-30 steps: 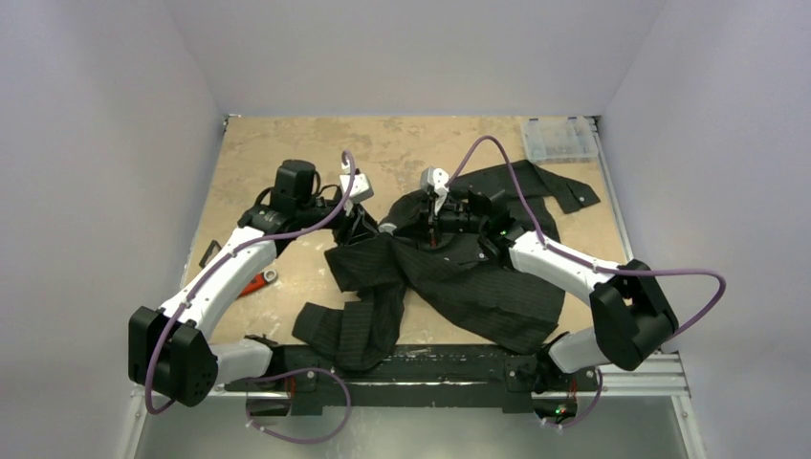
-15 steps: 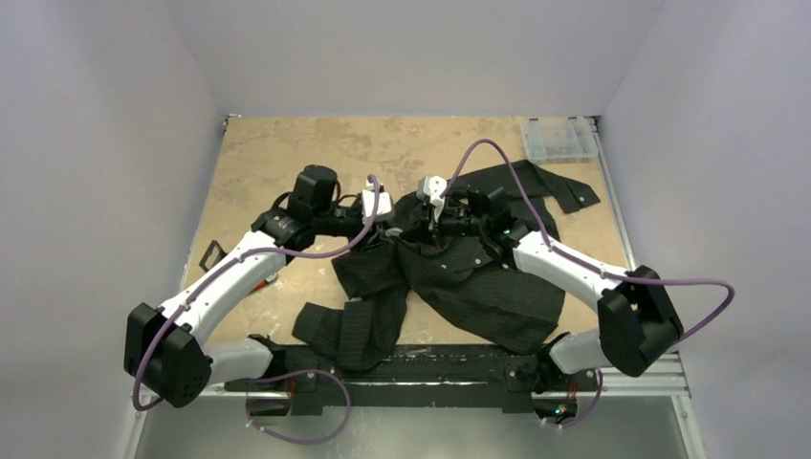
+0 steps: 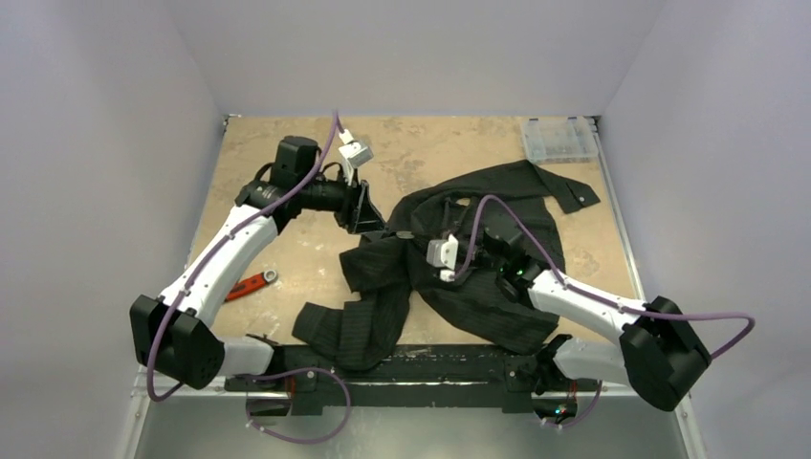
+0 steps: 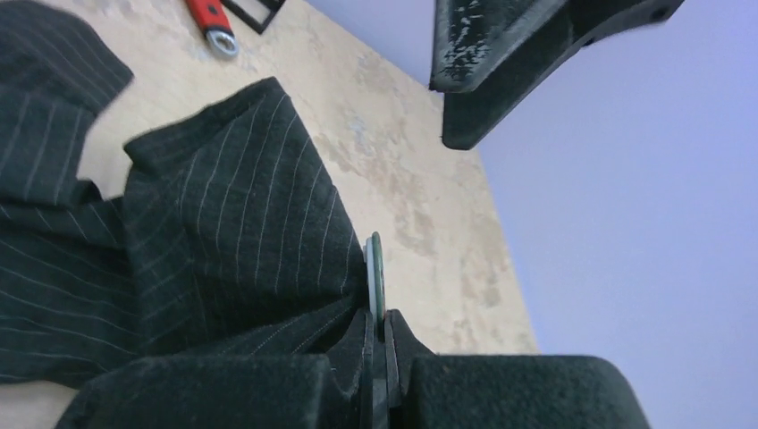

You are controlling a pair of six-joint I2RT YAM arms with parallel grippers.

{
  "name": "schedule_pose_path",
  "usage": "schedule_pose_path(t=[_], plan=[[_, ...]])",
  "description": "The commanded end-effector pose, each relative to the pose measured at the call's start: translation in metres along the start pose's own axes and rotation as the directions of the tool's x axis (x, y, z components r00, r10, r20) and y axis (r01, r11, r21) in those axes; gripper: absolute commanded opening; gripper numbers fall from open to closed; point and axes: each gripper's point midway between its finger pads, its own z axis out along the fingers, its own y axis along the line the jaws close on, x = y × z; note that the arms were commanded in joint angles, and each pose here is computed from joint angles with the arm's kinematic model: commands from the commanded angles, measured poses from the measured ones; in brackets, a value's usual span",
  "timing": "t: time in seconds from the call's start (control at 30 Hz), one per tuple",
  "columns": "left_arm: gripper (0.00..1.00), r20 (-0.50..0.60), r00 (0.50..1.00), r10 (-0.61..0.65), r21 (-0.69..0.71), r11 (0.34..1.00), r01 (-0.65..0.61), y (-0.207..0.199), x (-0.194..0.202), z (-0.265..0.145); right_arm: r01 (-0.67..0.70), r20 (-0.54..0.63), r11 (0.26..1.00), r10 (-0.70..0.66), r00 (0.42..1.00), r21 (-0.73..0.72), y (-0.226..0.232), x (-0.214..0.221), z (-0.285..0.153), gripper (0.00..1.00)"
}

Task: Remove the brooch from the garment

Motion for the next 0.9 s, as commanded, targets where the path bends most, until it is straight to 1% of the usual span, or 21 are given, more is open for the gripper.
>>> schedule_pose_path(t=[0.0,0.07,0.2,0.27,0.37,0.47,0.67,0.73,0.8,0.87], plan=[[0.54,-0.043,0.942,-0.332,0.089,0.938,0.334,-0.017,0.014,0.006,0.357,0.043,0.899,-0.379,0.924,0.254,-0.044,-0.036,-0.009,0.0],[0.54,-0.046,0.925,-0.378,0.09,0.92,0.381,-0.012,0.017,0.011,0.386,0.058,0.874,-0.42,0.906,0.295,-0.047,-0.045,-0.012,0.0],[0.51,-0.04,0.892,-0.451,0.134,0.882,0.452,-0.009,0.011,0.02,0.396,0.08,0.858,-0.442,0.893,0.326,-0.045,-0.051,-0.015,0.0],[0.49,-0.033,0.887,-0.46,0.158,0.874,0.459,-0.009,0.007,0.021,0.412,0.09,0.845,-0.466,0.88,0.341,-0.041,-0.055,-0.017,0.0],[0.45,-0.037,0.857,-0.514,0.198,0.837,0.511,-0.009,0.002,0.025,0.449,0.092,0.826,-0.505,0.858,0.34,-0.034,-0.057,-0.017,0.0],[0.42,-0.038,0.851,-0.523,0.232,0.824,0.517,-0.01,-0.001,0.027,0.466,0.086,0.822,-0.517,0.852,0.328,-0.03,-0.054,-0.015,0.0],[0.4,-0.052,0.829,-0.556,0.218,0.804,0.553,-0.008,0.007,0.03,0.486,0.064,0.809,-0.533,0.844,0.331,-0.029,-0.051,-0.013,0.0],[0.37,-0.057,0.825,-0.562,0.213,0.8,0.56,-0.007,0.009,0.031,0.491,0.057,0.804,-0.537,0.842,0.335,-0.029,-0.05,-0.013,0.0],[0.32,-0.058,0.821,-0.567,0.211,0.797,0.565,-0.006,0.01,0.032,0.497,0.056,0.798,-0.545,0.836,0.341,-0.029,-0.05,-0.013,0.0],[0.24,-0.052,0.822,-0.567,0.22,0.796,0.564,-0.006,0.007,0.032,0.507,0.052,0.795,-0.552,0.832,0.334,-0.027,-0.048,-0.012,0.0]])
